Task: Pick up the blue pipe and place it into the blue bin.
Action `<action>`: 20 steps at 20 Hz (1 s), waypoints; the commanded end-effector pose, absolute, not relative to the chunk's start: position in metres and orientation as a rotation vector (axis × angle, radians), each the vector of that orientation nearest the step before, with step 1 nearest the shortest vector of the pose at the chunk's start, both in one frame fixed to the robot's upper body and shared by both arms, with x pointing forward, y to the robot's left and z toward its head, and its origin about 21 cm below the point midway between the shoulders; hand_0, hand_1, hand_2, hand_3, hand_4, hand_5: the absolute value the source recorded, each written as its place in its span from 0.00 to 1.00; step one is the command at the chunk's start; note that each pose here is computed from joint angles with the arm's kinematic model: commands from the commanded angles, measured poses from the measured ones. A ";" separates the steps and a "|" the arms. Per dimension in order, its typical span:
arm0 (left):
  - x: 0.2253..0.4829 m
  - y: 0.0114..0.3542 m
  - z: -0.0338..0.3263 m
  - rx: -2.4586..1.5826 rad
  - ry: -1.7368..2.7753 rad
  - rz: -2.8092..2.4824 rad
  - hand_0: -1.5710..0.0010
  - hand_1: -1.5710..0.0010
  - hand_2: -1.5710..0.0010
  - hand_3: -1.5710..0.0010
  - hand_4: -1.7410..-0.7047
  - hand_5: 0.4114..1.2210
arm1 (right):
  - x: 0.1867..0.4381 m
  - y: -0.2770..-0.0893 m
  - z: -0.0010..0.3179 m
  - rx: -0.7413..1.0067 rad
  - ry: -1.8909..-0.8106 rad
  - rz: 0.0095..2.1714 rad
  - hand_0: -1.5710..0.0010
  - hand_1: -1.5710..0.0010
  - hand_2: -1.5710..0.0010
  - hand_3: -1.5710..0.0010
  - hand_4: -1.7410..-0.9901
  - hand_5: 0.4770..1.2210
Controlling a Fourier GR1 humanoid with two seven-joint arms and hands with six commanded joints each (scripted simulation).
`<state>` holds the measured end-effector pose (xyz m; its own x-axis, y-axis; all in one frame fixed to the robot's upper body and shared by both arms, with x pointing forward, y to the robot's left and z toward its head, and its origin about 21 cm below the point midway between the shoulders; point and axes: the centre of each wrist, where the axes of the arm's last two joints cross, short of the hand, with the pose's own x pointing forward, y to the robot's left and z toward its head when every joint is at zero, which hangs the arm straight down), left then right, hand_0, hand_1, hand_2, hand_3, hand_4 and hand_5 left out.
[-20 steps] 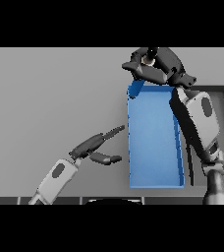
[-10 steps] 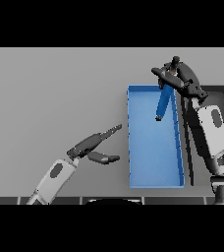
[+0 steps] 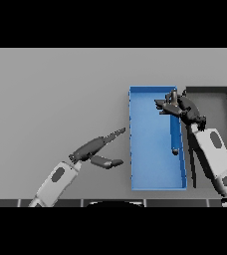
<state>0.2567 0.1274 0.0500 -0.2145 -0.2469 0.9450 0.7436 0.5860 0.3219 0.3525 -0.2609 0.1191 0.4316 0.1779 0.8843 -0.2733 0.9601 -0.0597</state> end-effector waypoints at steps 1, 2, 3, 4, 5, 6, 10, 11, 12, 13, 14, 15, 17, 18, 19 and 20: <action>0.256 0.128 0.049 -0.437 -1.532 -0.958 1.00 1.00 1.00 1.00 0.88 0.08 | 0.350 -0.262 0.112 0.070 -1.056 0.280 0.00 0.00 0.00 0.45 0.16 0.96; 0.259 0.129 0.050 -0.430 -1.517 -0.963 1.00 1.00 1.00 1.00 0.88 0.08 | 0.351 -0.259 0.103 0.062 -1.019 0.265 0.00 0.00 0.00 0.36 0.21 0.97; 0.258 0.131 0.049 -0.434 -1.518 -0.961 1.00 1.00 1.00 1.00 0.88 0.08 | 0.350 -0.259 0.097 0.067 -0.979 0.227 0.07 0.12 0.15 0.49 0.28 0.96; 0.261 0.131 0.050 -0.429 -1.514 -0.960 1.00 1.00 1.00 1.00 0.88 0.08 | 0.349 -0.257 0.090 0.086 -0.917 0.216 0.25 0.30 0.32 0.59 0.35 0.94; 0.259 0.131 0.050 -0.439 -1.525 -0.965 1.00 1.00 1.00 1.00 0.88 0.08 | 0.350 -0.258 0.089 0.100 -0.881 0.204 0.40 0.44 0.46 0.67 0.45 0.92; 0.259 0.133 0.050 -0.430 -1.527 -0.963 1.00 1.00 1.00 1.00 0.88 0.08 | 0.353 -0.257 0.089 0.091 -0.846 0.196 0.52 0.55 0.57 0.74 0.53 0.93; 0.254 0.130 0.051 -0.435 -1.530 -0.960 1.00 1.00 1.00 1.00 0.88 0.08 | 0.351 -0.252 0.098 0.054 -0.842 0.375 0.80 0.82 0.82 0.89 0.70 0.76; 0.256 0.130 0.052 -0.435 -1.527 -0.962 1.00 1.00 1.00 1.00 0.88 0.08 | 0.350 -0.249 0.099 0.038 -0.845 0.414 0.84 0.85 0.86 0.91 0.72 0.71; 0.256 0.129 0.051 -0.433 -1.518 -0.959 1.00 1.00 1.00 1.00 0.88 0.08 | 0.350 -0.248 0.103 0.022 -0.852 0.453 0.87 0.88 0.89 0.93 0.72 0.66; 0.255 0.131 0.049 -0.438 -1.521 -0.958 1.00 1.00 1.00 1.00 0.88 0.08 | 0.347 -0.247 0.103 0.006 -0.849 0.489 0.90 0.91 0.91 0.94 0.73 0.61; 0.255 0.130 0.051 -0.438 -1.526 -0.954 1.00 1.00 1.00 1.00 0.88 0.08 | 0.345 -0.247 0.102 -0.001 -0.845 0.515 0.90 0.92 0.93 0.96 0.73 0.58; 0.255 0.128 0.050 -0.434 -1.523 -0.955 1.00 1.00 1.00 1.00 0.88 0.07 | 0.346 -0.248 0.103 -0.009 -0.847 0.518 0.92 0.94 0.94 0.96 0.74 0.54; 0.257 0.128 0.053 -0.432 -1.523 -0.954 1.00 1.00 1.00 1.00 0.88 0.07 | 0.346 -0.249 0.099 -0.021 -0.844 0.517 0.95 0.96 0.96 0.98 0.73 0.48; 0.257 0.129 0.051 -0.425 -1.518 -0.961 1.00 1.00 1.00 1.00 0.88 0.07 | 0.345 -0.247 0.098 -0.018 -0.840 0.516 0.96 0.97 0.97 0.98 0.74 0.46; 0.256 0.131 0.051 -0.429 -1.527 -0.957 1.00 1.00 1.00 1.00 0.88 0.07 | 0.345 -0.246 0.096 -0.028 -0.842 0.518 0.97 0.98 0.98 0.99 0.74 0.44; 0.254 0.130 0.050 -0.431 -1.527 -0.958 1.00 1.00 1.00 1.00 0.88 0.07 | 0.345 -0.249 0.097 -0.038 -0.845 0.522 0.97 0.98 0.98 0.99 0.74 0.43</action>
<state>0.2542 0.1302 0.0504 -0.2093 -0.2506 0.9452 0.7420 0.5889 0.3205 0.3453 -0.2488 0.0971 0.5462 0.4551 0.7033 -0.4250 0.8740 -0.2355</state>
